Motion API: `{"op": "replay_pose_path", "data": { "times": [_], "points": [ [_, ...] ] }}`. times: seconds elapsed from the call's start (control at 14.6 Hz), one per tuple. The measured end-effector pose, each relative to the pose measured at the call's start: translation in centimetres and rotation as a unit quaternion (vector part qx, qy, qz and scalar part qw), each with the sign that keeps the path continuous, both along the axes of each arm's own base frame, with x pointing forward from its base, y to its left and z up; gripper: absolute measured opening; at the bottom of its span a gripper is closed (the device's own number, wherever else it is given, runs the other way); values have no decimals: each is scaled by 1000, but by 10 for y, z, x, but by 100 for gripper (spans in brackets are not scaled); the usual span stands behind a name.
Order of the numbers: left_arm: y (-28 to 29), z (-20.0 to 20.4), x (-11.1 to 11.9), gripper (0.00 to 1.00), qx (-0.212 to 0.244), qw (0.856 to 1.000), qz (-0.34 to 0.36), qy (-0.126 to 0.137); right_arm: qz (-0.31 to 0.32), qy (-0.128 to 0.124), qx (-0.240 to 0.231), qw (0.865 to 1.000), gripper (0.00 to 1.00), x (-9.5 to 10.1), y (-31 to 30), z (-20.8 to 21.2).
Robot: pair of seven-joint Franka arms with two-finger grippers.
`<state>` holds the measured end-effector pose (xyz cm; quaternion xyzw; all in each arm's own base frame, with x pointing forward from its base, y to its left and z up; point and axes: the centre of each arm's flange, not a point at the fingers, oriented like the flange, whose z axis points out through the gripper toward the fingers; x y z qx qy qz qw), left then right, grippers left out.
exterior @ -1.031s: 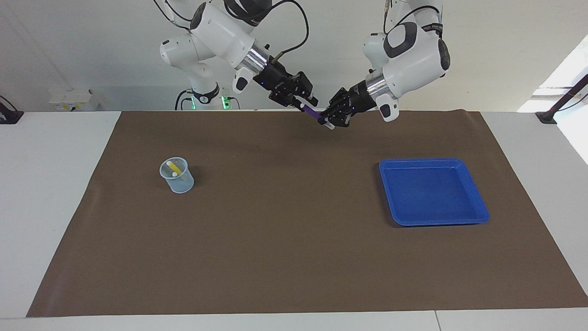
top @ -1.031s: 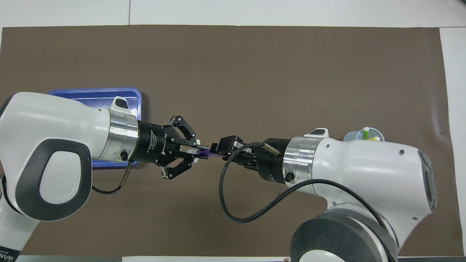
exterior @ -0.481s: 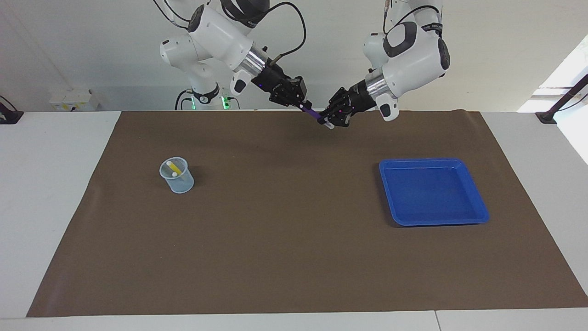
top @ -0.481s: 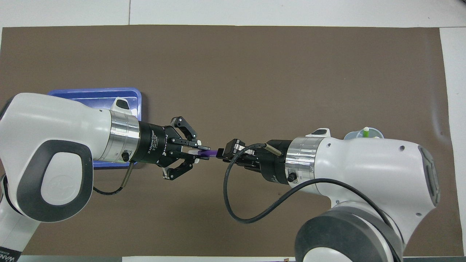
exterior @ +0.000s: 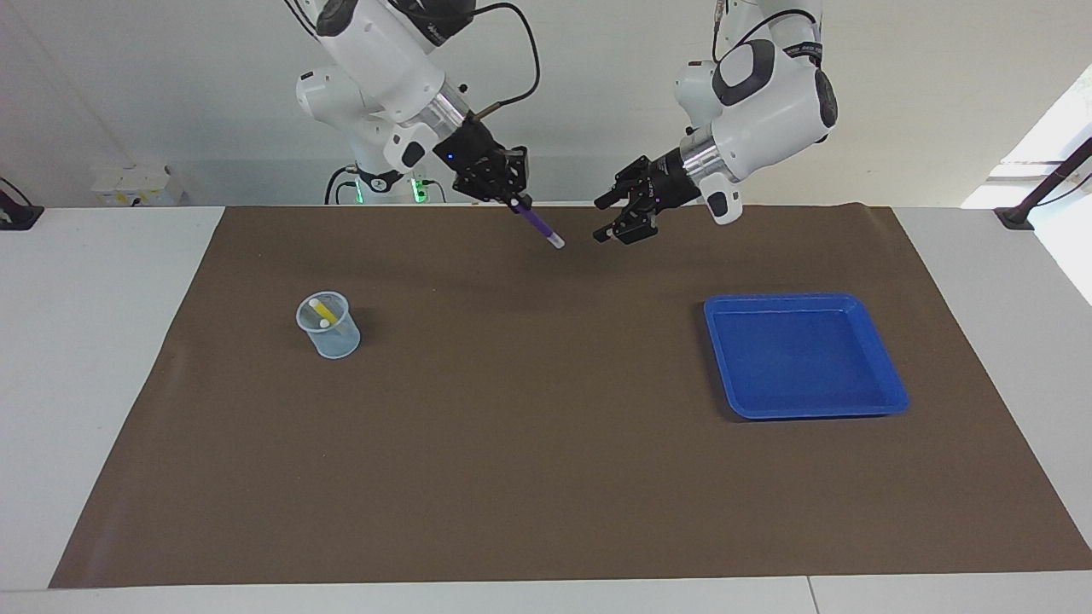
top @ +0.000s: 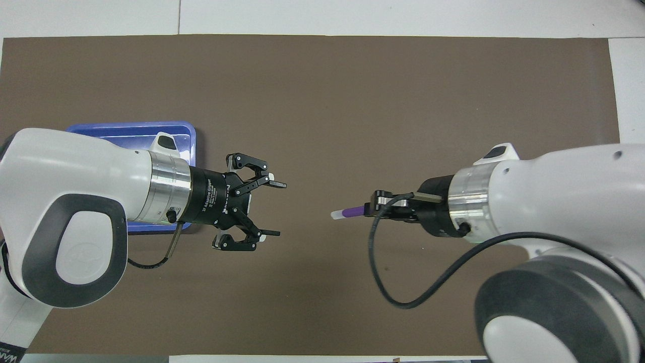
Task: Transfer and insert pens with both arms
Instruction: 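Insert the purple pen into the cup with the right gripper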
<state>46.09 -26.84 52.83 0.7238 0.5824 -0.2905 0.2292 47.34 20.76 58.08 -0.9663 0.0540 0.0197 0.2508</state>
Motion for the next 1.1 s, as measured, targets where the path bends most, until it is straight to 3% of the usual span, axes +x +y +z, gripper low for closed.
{"op": "replay_pose_path", "data": {
  "times": [0.07, 0.27, 0.48, 0.62, 1.1],
  "points": [
    [1, -1, 0, 99, 9, 1000, -13, -13, 32, -9, -25, 999, 17, 7, -30, 3],
    [5, -3, 2, 100, 20, 997, -52, -50, 133, -38, -113, 984, 17, 23, -114, -7],
    [13, -5, 4, 100, 50, 990, -92, -90, 232, -54, -210, 948, 17, 31, -160, -21],
    [17, -3, 6, 100, 66, 985, -113, -111, 252, -53, -227, 939, 17, 33, -181, -34],
    [70, 4, 26, 100, 145, 957, -191, -161, 275, -49, -240, 930, 17, 31, -202, -94]
  ]
}}
